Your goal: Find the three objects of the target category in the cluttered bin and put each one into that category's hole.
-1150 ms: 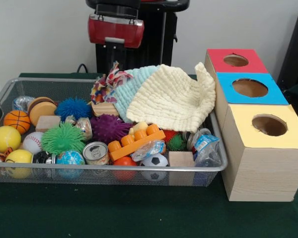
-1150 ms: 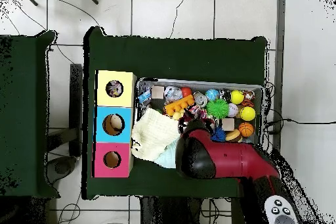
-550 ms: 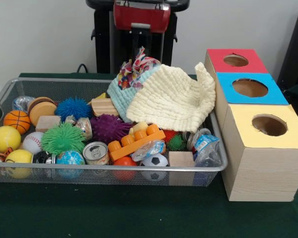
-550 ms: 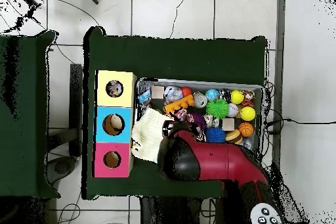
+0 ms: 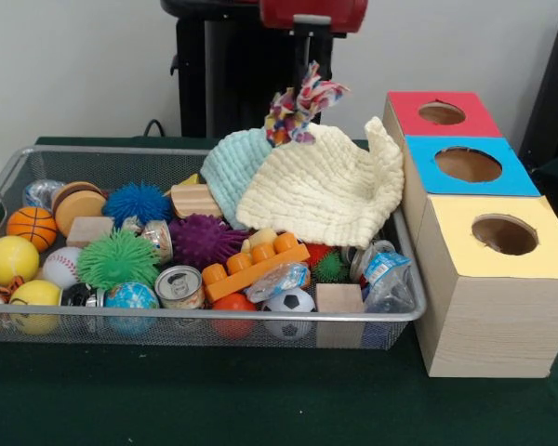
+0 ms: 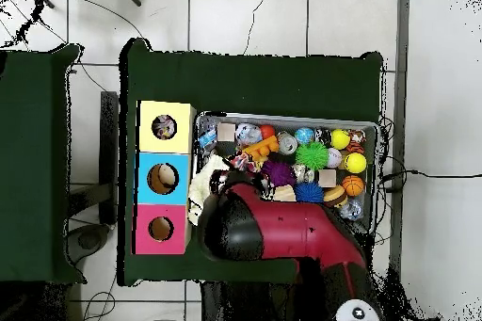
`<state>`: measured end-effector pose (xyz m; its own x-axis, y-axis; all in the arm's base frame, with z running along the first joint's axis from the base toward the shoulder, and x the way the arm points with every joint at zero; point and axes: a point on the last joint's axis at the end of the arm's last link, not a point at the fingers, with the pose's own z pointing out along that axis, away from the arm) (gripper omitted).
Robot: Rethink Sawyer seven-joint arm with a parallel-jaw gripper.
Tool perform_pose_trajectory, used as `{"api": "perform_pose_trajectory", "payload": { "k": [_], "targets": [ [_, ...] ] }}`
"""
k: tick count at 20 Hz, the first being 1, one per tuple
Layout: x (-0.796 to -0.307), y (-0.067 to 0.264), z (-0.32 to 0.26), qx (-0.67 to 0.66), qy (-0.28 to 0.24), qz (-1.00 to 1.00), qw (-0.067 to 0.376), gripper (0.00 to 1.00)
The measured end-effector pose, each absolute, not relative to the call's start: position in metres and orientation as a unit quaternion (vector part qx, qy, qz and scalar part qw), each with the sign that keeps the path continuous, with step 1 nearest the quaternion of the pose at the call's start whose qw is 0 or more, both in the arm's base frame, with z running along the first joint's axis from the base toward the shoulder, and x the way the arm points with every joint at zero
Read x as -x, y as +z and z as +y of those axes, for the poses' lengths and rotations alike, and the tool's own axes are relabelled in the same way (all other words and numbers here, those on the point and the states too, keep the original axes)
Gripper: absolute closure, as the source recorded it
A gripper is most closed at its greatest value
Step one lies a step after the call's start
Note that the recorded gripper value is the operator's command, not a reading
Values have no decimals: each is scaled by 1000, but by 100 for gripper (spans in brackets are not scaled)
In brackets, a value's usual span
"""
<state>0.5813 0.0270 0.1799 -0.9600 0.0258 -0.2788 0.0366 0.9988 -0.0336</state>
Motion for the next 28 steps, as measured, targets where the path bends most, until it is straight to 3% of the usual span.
{"api": "perform_pose_trajectory", "payload": {
  "k": [15, 28],
  "targets": [
    [-576, 179, 104, 28, -5, 990, 137, 100],
    [-575, 153, 148, 42, -7, 992, 116, 100]
  ]
}}
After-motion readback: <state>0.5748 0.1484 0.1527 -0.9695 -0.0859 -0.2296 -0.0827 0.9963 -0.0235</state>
